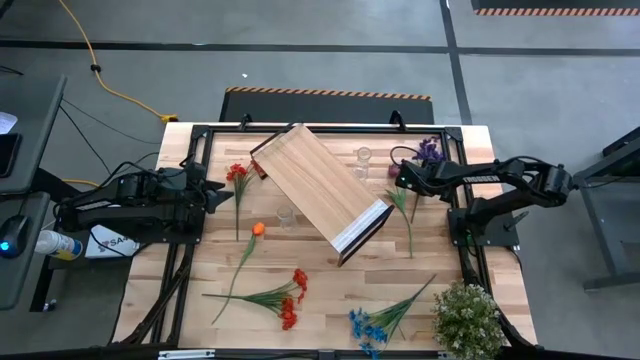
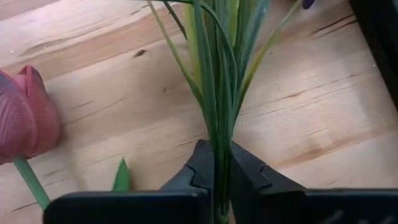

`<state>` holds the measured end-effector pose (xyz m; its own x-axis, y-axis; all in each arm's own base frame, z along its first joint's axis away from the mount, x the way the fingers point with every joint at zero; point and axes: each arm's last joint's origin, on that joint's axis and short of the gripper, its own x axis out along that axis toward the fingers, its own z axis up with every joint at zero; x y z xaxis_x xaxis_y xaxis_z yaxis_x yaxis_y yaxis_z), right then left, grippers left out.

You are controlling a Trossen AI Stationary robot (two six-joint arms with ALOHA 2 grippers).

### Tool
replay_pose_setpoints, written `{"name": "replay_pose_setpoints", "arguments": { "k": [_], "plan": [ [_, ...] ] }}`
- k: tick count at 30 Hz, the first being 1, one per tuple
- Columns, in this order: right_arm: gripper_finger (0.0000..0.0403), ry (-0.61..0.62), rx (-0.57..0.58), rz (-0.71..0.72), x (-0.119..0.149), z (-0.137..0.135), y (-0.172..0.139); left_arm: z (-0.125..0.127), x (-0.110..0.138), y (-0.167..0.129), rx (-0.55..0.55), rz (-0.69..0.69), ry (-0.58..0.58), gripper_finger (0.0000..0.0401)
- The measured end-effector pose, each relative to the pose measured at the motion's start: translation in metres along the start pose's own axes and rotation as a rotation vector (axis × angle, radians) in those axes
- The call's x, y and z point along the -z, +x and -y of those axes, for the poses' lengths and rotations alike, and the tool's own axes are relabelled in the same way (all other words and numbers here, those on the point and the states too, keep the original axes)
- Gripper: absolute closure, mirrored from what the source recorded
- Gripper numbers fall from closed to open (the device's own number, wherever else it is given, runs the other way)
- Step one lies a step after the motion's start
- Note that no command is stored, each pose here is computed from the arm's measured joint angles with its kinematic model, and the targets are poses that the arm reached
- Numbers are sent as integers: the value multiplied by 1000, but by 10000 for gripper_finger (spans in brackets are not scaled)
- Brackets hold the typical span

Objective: Pick and place flowers into a vace then onto a shelf
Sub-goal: Put the violet flowers into the top transparent vase

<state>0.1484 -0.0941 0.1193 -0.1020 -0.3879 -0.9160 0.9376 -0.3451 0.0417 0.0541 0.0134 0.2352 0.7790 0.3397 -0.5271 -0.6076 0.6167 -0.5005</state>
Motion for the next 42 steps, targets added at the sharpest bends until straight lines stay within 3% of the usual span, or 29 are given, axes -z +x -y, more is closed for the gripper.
{"name": "replay_pose_setpoints", "arguments": {
  "k": [9, 17, 26, 42],
  "plan": [
    [388, -42, -9, -2, -1, -9, -10, 0, 0, 0, 0, 0, -3, 68],
    [394, -129, -3, 76, -14, -29, -42, 0, 0, 0, 0, 0, -25, 68],
    [395, -241, 29, 210, -39, -50, -104, 0, 0, 0, -2, 3, -29, 68],
    [395, -284, -221, 505, -74, -76, -229, 0, 0, 0, -2, 3, -30, 68]
  ]
}}
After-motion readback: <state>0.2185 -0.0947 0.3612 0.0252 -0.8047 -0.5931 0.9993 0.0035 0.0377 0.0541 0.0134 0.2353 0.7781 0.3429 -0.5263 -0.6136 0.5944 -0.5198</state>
